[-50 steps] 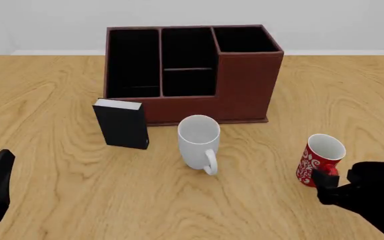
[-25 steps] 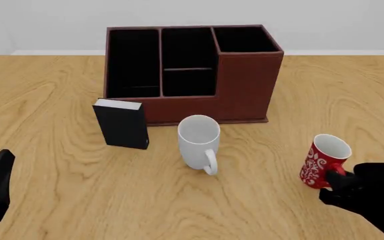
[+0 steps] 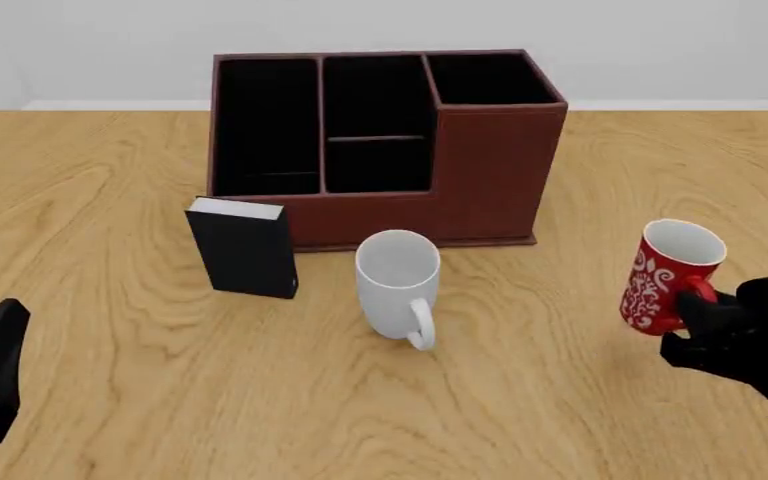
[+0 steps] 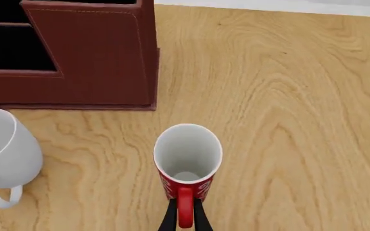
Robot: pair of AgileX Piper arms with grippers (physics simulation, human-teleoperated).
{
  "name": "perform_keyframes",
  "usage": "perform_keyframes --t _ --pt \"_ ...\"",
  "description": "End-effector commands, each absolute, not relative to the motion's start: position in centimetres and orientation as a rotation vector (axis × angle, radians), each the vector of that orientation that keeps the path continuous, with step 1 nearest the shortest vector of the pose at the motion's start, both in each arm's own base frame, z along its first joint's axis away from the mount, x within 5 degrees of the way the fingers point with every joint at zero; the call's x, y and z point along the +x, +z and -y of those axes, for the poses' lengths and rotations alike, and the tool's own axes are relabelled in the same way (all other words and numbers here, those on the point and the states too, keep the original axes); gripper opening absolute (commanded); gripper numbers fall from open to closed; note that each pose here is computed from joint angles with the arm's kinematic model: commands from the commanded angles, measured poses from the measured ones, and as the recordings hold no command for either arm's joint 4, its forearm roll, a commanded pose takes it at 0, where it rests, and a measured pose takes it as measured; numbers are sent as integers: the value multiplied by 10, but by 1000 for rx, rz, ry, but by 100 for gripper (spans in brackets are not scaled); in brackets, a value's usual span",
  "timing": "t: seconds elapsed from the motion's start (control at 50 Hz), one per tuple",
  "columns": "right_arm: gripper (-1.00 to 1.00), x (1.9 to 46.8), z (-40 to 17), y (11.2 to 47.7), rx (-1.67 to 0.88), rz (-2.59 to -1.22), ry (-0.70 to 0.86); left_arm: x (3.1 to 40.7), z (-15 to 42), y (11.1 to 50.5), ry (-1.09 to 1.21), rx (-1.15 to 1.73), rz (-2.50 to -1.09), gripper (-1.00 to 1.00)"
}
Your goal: Pick up the red mug and place it to the right of the caddy.
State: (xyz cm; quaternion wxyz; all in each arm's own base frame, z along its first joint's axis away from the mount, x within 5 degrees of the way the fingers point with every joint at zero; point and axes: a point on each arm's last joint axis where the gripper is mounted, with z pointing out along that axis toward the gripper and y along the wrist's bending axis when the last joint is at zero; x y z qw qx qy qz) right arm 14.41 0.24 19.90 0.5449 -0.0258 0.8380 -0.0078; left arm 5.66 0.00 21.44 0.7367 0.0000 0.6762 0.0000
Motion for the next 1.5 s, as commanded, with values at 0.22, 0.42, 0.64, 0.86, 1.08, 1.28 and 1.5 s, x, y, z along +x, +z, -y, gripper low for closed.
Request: perform_keyframes --t 0.22,0.42,0.64,0.86,1.08,1.28,1.5 --pt "-100 205 6 243 -65 -1874 -86 57 0 214 0 0 -1485 100" --pt "-100 244 9 249 -68 -1857 -102 57 0 214 0 0 -1485 100" --pt "-100 289 12 244 -70 -1860 -111 57 0 214 0 0 -1485 100" --pt "-100 328 11 234 -86 -1879 -107 57 0 214 0 0 -1485 100" --pt "-100 357 4 226 -109 -1896 -93 57 0 214 0 0 -1485 100" --pt "-100 378 1 214 -118 -1919 -85 57 0 214 0 0 -1485 100" --pt "-100 392 -3 195 -124 -1953 -74 57 0 214 0 0 -1485 100"
